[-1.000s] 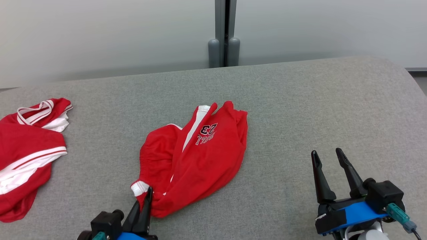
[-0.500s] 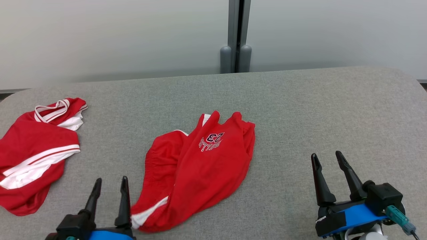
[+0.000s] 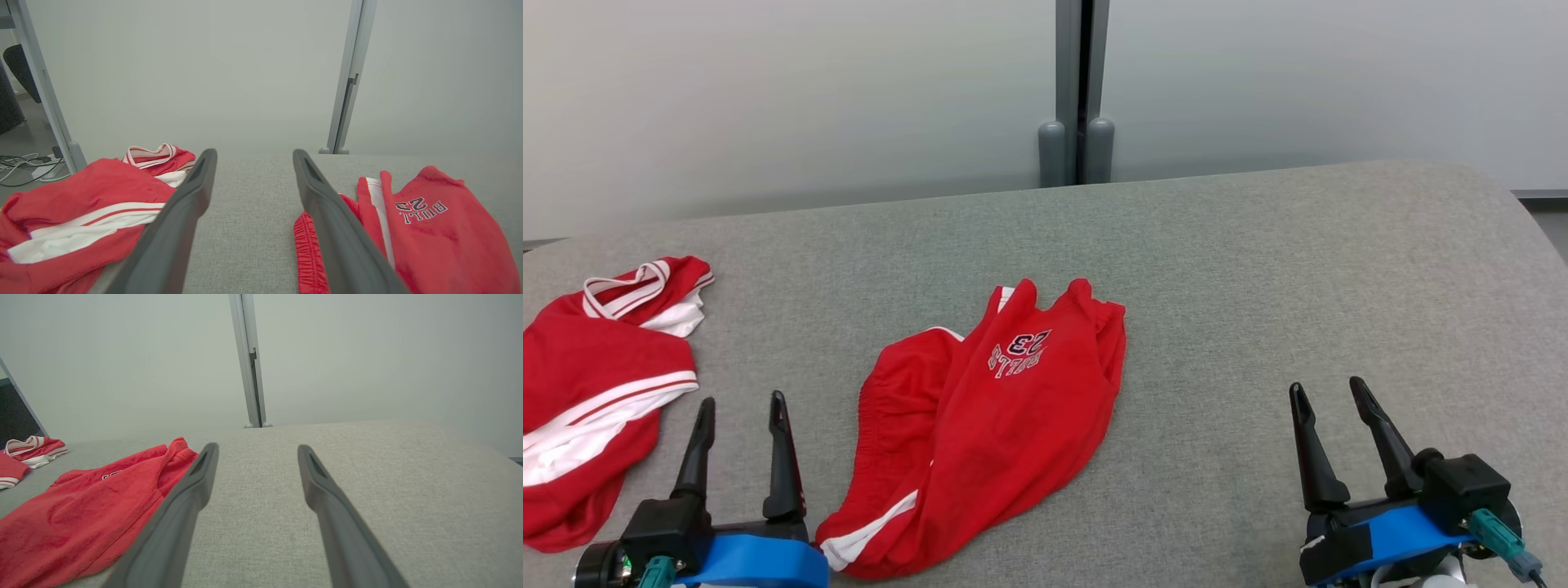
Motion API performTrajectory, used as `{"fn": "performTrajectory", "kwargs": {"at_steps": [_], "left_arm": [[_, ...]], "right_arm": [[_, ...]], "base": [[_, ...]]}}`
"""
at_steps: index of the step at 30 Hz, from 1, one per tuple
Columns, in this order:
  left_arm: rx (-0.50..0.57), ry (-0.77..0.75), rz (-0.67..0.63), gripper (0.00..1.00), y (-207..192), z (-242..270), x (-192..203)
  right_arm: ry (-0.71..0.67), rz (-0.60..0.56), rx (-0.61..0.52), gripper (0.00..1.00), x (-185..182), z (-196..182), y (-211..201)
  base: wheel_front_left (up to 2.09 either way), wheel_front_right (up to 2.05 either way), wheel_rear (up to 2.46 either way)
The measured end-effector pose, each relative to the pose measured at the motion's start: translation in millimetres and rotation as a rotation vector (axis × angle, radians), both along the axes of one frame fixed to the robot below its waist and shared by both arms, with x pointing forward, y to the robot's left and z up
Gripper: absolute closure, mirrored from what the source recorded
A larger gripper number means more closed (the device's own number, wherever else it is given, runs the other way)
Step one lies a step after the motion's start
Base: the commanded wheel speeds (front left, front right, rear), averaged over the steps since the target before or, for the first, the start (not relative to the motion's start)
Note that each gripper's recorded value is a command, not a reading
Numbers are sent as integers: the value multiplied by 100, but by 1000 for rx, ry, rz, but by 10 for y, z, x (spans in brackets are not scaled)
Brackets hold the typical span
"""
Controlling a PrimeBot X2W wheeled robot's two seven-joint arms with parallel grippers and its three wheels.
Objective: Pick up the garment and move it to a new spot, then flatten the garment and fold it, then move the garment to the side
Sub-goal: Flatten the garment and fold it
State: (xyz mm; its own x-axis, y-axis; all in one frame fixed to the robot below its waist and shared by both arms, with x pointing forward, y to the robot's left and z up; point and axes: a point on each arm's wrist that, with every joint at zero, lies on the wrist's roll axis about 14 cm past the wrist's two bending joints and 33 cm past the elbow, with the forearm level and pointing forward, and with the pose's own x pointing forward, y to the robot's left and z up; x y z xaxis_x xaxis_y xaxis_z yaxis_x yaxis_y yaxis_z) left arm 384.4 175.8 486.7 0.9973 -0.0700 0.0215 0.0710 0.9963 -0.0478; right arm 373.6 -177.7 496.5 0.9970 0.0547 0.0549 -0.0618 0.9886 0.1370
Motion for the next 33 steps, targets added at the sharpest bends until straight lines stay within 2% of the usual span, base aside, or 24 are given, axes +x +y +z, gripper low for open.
{"fn": "performTrajectory", "kwargs": {"at_steps": [9, 23, 27, 33], "left_arm": [[5, 24, -10, 0, -58, -81, 18], [25, 20, 7, 0, 21, -70, -20], [25, 27, 19, 0, 53, -89, -41], [23, 19, 33, 0, 93, -63, -19]], "right_arm": [[24, -36, -14, 0, -88, -73, -123], [37, -23, -19, 0, -80, -117, -81], [33, 17, -34, 0, -7, -104, 41], [-46, 143, -90, 0, 404, 192, 448]], "base": [[0, 0, 0], [0, 0, 0], [0, 0, 0], [0, 0, 0]]}}
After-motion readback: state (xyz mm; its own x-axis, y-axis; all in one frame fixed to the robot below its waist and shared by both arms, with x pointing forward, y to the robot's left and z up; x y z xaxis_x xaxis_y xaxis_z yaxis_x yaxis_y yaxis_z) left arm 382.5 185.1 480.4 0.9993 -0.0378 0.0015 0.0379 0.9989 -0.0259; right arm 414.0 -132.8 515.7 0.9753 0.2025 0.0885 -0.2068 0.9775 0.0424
